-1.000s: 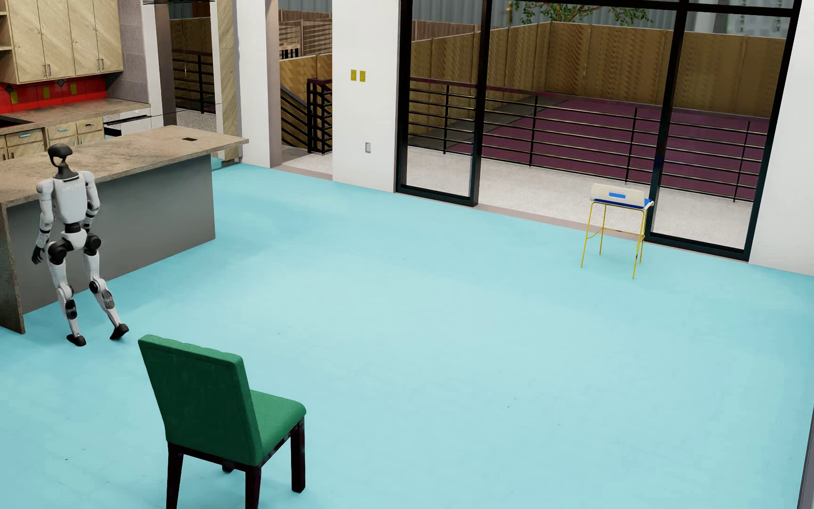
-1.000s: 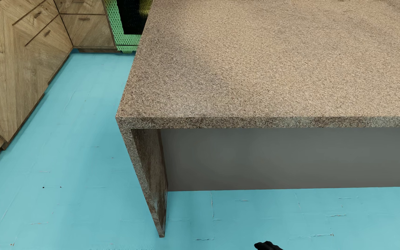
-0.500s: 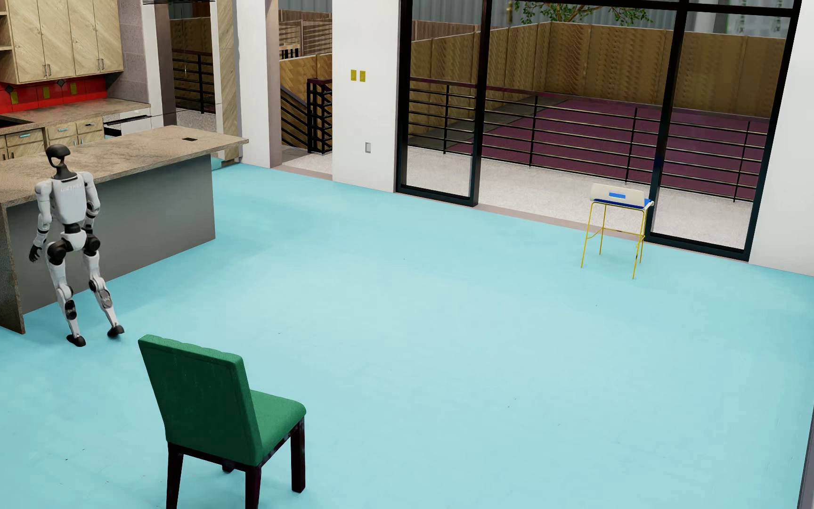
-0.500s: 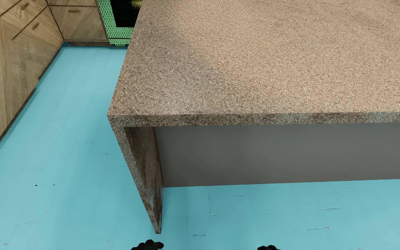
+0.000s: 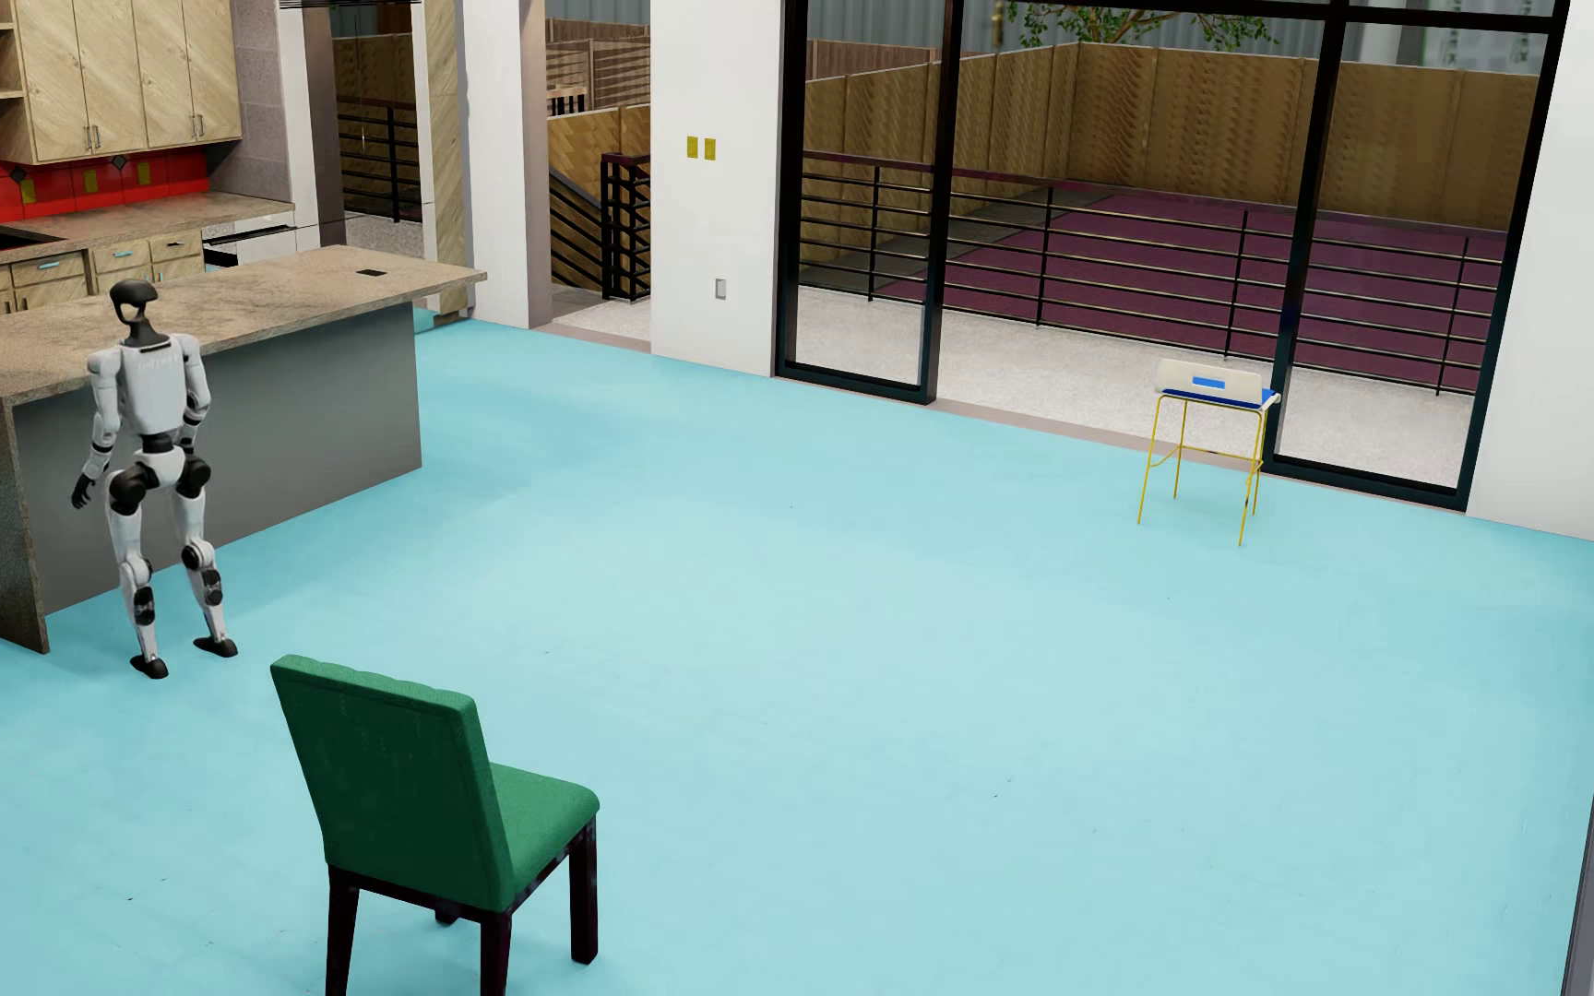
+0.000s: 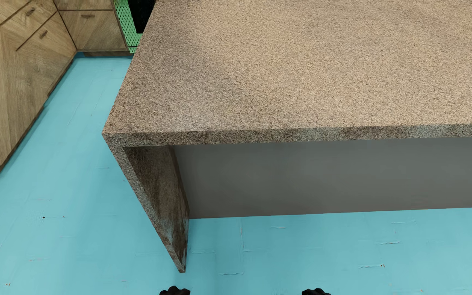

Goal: Go to the counter

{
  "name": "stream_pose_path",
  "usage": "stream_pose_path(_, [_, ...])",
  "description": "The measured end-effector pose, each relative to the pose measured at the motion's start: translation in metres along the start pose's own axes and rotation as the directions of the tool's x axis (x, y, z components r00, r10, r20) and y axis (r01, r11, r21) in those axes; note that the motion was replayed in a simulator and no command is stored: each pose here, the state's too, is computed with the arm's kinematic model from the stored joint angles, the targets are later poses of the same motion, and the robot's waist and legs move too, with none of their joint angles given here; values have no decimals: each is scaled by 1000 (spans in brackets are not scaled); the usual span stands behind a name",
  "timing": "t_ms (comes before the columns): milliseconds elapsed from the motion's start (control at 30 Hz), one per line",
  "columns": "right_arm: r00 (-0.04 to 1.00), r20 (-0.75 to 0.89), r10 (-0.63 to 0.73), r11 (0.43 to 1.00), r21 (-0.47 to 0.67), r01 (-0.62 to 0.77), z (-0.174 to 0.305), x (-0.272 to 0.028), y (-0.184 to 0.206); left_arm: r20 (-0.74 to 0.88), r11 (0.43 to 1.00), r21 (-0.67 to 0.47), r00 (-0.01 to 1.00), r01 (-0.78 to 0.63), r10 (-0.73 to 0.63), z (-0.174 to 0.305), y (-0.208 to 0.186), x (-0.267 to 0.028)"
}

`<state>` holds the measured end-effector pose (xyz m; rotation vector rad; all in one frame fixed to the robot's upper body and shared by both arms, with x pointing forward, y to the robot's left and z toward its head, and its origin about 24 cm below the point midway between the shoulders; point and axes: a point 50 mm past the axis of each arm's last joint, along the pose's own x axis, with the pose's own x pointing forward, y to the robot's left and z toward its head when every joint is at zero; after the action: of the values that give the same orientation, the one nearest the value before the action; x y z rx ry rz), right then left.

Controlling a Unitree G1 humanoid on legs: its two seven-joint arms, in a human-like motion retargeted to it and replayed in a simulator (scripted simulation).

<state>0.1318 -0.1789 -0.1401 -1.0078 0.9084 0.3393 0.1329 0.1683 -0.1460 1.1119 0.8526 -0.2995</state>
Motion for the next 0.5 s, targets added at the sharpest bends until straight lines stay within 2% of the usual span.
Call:
stream_pose_path(67, [1000,13,-19,1000,13,19,4,2,-3,-54,998,37,997,-45,47,-4,-6,-4])
stream_pose_path(167, [999,11,-45,997,57,45,5,1,-4,-68,996,81,997,-26,31,-3,-12,-6])
stream_pose_path(500, [998,-57,6,1000,3,-6,-10,2,2,149,987,-36,975,-159,163,43,29,4])
